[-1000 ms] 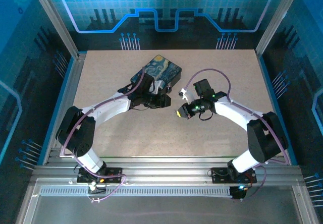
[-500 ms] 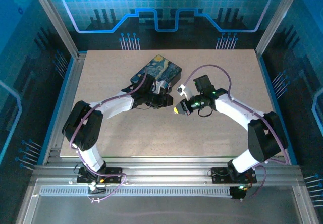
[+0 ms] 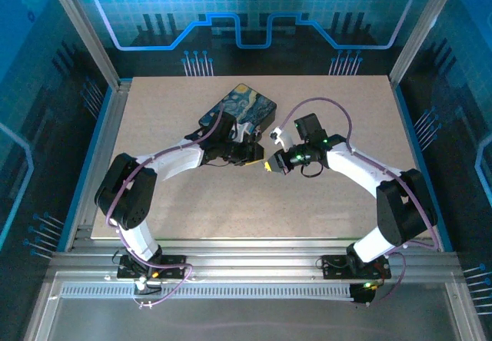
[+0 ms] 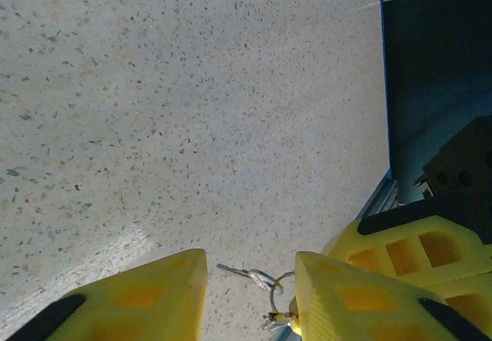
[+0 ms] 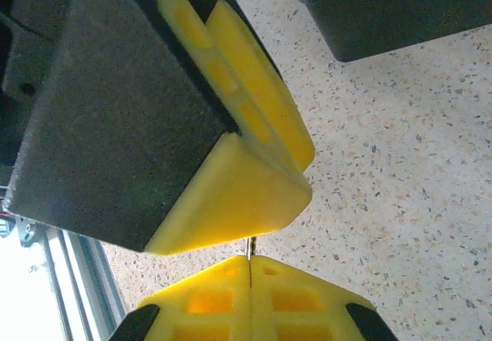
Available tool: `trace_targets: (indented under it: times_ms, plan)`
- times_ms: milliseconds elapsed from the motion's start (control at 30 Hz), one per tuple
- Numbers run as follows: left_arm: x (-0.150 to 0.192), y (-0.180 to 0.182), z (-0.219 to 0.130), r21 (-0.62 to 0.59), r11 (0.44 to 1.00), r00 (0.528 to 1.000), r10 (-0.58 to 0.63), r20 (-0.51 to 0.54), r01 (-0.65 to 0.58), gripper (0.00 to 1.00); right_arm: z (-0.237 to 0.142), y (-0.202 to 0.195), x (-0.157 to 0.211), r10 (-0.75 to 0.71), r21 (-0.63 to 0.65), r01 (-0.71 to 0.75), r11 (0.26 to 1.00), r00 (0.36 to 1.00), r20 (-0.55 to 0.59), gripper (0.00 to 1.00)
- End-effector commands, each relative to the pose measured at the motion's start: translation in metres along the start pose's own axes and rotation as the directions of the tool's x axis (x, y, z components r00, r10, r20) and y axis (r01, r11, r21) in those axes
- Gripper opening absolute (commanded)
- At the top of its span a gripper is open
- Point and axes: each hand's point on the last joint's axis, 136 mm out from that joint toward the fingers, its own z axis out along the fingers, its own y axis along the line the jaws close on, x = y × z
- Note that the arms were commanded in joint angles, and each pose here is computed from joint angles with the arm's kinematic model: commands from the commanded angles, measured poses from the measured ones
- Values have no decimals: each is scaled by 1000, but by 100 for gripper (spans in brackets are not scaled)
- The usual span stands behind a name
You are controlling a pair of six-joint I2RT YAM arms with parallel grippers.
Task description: Unlock the padlock with the key
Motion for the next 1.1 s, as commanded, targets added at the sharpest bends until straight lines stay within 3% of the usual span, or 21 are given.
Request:
trace_targets:
  times_ms: [0, 333, 800, 1067]
  plan:
    - [2, -1, -1, 19, 999, 999, -44, -28, 45, 35, 0, -9, -8, 8, 21, -9, 1000, 1000, 29, 2]
    - [1, 5, 5, 15, 992, 992, -123, -37, 124, 30, 6, -14, -16, -43, 103, 37, 994, 997, 66, 2]
    - [-1, 11, 4, 7, 989, 989, -144, -19, 144, 18, 24, -4, -21, -23, 5, 22, 1000, 997, 70, 3]
    - [-4, 17, -3, -4, 988, 988, -152, 10, 152, 4, 28, -6, -19, 19, -29, -17, 999, 999, 51, 12]
